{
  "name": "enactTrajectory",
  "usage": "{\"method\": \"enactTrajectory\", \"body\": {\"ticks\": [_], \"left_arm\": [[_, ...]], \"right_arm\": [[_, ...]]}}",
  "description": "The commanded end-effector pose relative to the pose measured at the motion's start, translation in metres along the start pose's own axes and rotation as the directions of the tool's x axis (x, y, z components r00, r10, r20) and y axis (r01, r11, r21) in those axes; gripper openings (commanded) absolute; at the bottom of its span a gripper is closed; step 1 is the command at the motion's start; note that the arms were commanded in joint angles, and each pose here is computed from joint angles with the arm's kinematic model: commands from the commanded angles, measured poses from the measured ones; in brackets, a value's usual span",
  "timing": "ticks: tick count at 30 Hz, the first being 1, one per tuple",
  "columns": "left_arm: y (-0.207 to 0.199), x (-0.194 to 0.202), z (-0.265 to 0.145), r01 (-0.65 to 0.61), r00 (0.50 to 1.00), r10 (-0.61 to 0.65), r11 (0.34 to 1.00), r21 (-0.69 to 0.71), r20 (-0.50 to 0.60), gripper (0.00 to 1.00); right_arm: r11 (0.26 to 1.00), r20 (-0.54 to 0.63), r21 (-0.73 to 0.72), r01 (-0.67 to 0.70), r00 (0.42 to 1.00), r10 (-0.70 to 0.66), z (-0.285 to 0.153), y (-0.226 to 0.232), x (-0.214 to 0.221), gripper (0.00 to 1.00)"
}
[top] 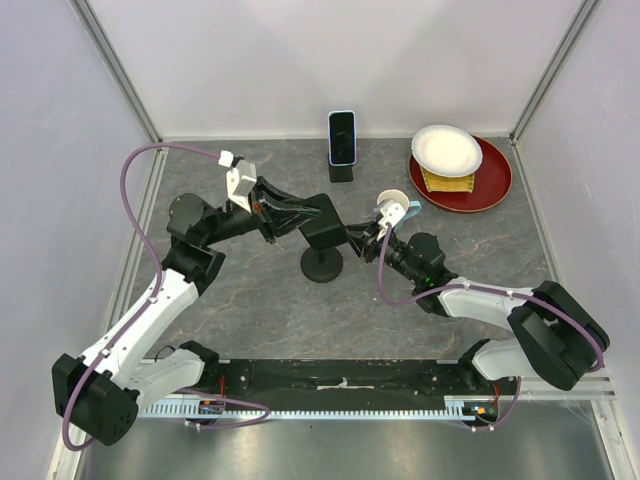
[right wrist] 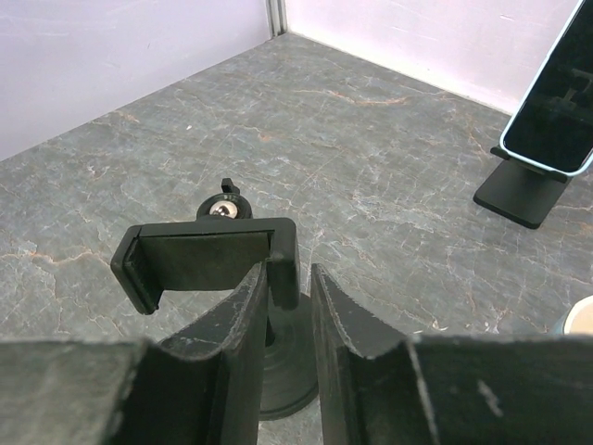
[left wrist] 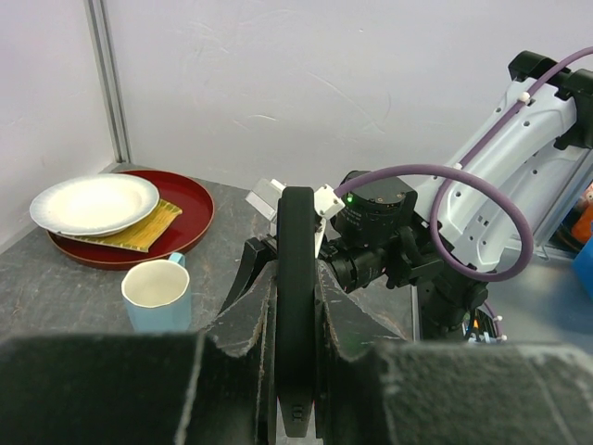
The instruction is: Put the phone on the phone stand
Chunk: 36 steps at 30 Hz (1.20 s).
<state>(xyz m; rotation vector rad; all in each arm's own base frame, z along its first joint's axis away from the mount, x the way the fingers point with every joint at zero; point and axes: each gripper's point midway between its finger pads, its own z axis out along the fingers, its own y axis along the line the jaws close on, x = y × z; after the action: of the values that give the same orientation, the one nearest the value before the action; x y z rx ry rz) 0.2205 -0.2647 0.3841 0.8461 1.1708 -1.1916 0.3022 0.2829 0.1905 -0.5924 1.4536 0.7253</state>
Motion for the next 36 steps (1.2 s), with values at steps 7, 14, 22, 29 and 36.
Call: {"method": "enactTrajectory", "body": {"ticks": [7,14,22,29,36], "left_arm": [[-0.007,-0.019,0.004,-0.041,0.997,0.038,0.998,0.037,0.063,0.02],[-0.009,0.002,0.015,0.004,1.0,-0.002,0.987,0.158,-0.012,0.02],[-0.015,0.019,0.017,-0.048,0.998,0.056,0.957,0.286,-0.019,0.02],[-0.022,0.028,0.022,-0.149,0.989,0.143,0.881,0.45,0.047,0.02],[-0.005,0.048,0.031,-0.127,0.992,0.121,0.884,0.451,0.044,0.02]], "right_arm": [[0.998,0.064,-0.049,0.029,0.998,-0.026,0.013,0.008,-0.023,0.18],[0.99,-0.001,-0.137,0.029,1.0,-0.029,0.02,0.018,-0.011,0.0],[0.968,-0.017,-0.246,-0.045,0.999,0.042,0.018,0.014,-0.008,0.0],[0.941,-0.046,-0.324,-0.101,0.995,0.09,0.023,0.018,0.002,0.0],[0.926,-0.077,-0.353,-0.136,0.99,0.116,0.028,0.017,0.009,0.0]]}}
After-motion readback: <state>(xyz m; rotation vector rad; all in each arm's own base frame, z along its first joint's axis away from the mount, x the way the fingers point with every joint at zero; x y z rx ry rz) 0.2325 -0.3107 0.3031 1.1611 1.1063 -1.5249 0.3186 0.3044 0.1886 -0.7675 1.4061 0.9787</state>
